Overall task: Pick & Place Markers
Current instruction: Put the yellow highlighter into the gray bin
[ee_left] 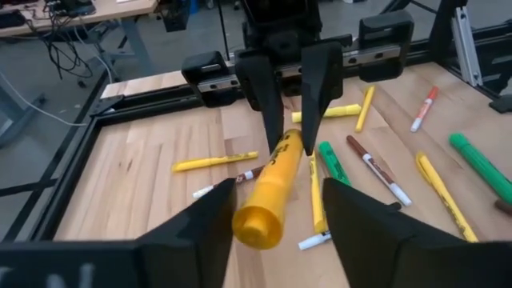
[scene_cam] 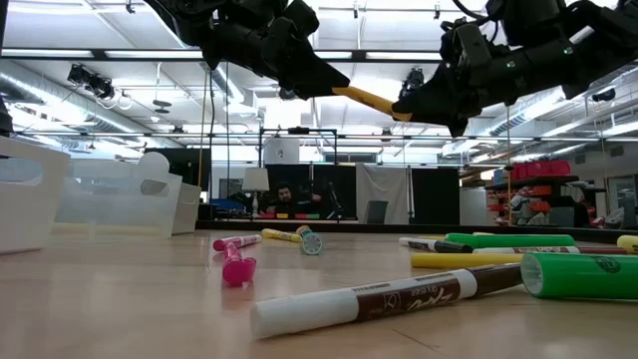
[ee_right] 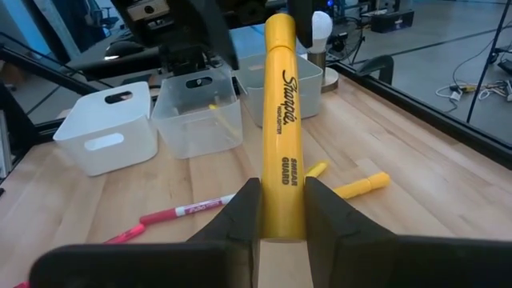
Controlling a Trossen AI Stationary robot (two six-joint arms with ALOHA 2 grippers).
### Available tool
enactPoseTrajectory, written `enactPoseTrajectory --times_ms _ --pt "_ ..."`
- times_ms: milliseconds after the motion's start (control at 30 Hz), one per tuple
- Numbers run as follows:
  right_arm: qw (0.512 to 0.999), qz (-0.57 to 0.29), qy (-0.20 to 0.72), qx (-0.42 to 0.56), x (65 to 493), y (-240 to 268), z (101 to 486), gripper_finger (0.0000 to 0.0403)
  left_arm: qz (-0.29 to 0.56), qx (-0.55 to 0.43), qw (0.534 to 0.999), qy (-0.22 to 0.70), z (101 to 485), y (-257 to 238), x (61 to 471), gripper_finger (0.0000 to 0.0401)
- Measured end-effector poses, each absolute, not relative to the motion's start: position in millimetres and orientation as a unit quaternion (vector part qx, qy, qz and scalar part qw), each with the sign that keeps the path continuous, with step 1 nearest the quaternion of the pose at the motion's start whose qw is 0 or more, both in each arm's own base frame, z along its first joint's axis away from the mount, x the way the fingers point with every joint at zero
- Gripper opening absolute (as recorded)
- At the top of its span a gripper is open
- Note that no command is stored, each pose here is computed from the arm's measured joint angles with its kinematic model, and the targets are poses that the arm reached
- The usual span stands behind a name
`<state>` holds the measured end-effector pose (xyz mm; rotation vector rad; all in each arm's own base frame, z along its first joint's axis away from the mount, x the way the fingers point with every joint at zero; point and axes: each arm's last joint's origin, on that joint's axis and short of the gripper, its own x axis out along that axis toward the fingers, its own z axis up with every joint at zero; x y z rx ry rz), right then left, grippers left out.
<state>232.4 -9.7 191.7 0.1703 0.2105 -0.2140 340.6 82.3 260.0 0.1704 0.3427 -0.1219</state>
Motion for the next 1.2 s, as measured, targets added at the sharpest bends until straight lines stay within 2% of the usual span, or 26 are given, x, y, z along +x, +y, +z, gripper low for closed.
enactPoseTrajectory --times_ms 267,367,533,667,800,933,1100,1200 --pt "0.986 -0.103 0.107 0.081 232 -9 191 0.0058 -0.065 0.091 0.978 0.174 259 82 340 0.0095" --pt "0.986 -0.099 0.108 0.078 232 -9 191 0.0071 -0.087 0.084 0.977 0.177 258 81 339 0.0066" --pt "0.986 -0.107 0.102 0.081 232 -10 192 0.0120 -0.097 0.077 0.974 0.191 256 80 337 0.0061" --pt "0.988 -0.109 0.076 0.081 233 -10 198 0.0164 -0.070 0.089 0.957 0.268 260 74 317 0.0062" --pt "0.989 -0.107 0.064 0.080 234 -10 200 0.0194 0.004 0.108 0.928 0.357 275 69 282 0.0061" --pt "0.990 -0.105 0.066 0.066 234 -10 200 0.0206 0.116 0.085 0.892 0.428 293 72 236 0.0061" --pt "0.991 -0.104 0.065 0.059 234 -10 200 0.0205 0.292 -0.010 0.824 0.486 303 90 180 0.0064" --pt "0.991 -0.103 0.063 0.055 234 -10 201 0.0201 0.360 -0.081 0.786 0.496 302 105 160 0.0066"
